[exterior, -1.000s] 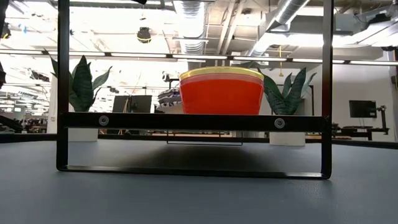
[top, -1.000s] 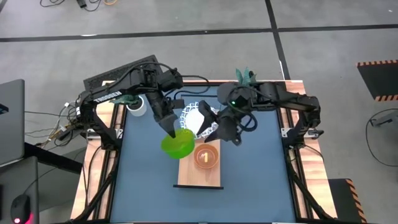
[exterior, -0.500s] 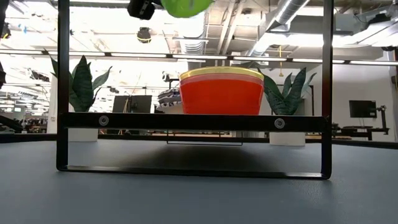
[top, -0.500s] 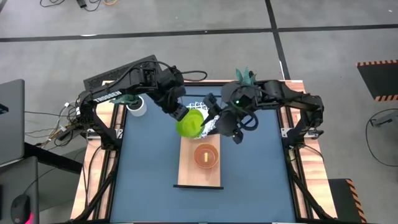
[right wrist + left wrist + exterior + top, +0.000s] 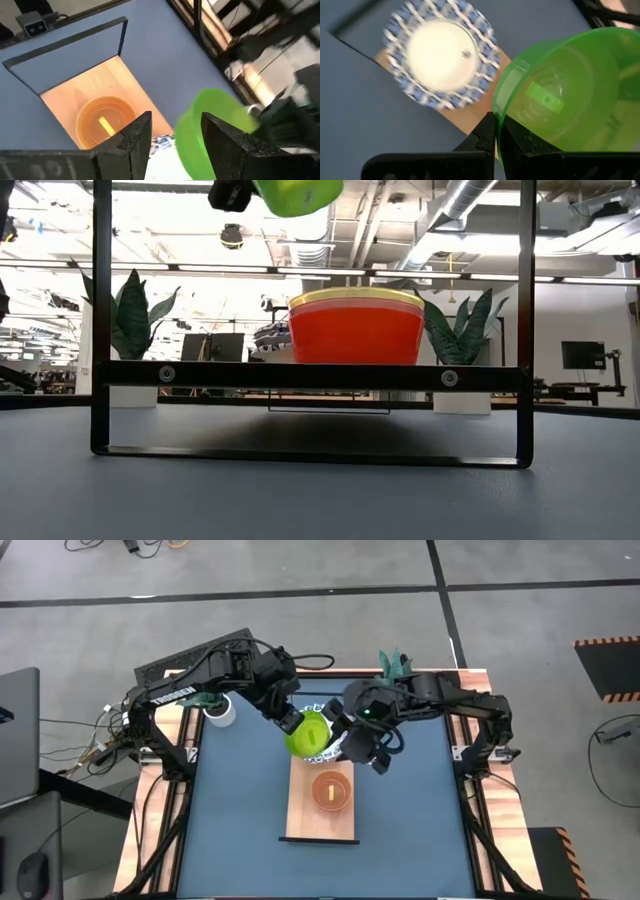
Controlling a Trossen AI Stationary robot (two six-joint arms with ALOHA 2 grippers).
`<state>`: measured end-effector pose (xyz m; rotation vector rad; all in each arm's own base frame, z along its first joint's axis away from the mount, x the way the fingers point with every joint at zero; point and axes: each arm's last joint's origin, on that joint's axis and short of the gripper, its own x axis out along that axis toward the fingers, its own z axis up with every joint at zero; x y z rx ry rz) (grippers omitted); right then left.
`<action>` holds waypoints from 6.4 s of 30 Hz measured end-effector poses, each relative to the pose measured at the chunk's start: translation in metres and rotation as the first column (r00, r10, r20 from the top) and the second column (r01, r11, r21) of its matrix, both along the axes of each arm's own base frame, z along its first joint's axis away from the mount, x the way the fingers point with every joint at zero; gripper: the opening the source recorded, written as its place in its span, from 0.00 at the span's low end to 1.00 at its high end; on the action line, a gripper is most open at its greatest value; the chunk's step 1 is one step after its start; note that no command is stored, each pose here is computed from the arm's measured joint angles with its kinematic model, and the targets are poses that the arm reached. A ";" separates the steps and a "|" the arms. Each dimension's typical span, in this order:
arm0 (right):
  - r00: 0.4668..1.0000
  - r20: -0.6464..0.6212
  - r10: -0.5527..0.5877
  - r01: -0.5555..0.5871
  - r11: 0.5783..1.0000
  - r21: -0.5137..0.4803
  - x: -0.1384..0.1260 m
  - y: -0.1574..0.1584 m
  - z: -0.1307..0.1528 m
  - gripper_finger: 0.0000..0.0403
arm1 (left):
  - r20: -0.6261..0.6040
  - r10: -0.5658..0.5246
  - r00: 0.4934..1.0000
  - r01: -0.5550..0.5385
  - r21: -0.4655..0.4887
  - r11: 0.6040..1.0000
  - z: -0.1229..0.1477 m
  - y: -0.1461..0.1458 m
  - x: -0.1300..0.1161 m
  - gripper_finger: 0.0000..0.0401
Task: Place and stack bowls onto a shelf
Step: Stack the green bowl on top of the yellow bowl on the shelf
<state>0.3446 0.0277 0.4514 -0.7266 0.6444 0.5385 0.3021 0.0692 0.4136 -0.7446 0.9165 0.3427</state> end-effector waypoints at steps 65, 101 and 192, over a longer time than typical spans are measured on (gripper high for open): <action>0.257 0.075 -0.963 0.950 0.266 0.160 -0.012 -0.037 0.000 0.40 | 0.178 0.227 0.957 -0.288 0.595 0.750 0.017 -0.028 0.019 0.00; 0.348 0.060 -0.935 0.901 0.352 0.256 -0.009 -0.040 0.017 0.40 | 0.155 0.209 0.965 -0.259 0.667 0.699 0.019 -0.031 0.019 0.00; 0.605 -0.445 -0.660 0.784 0.399 0.475 -0.005 0.005 -0.163 0.05 | 0.388 -0.270 0.881 -0.092 0.702 0.706 0.111 -0.058 -0.123 0.57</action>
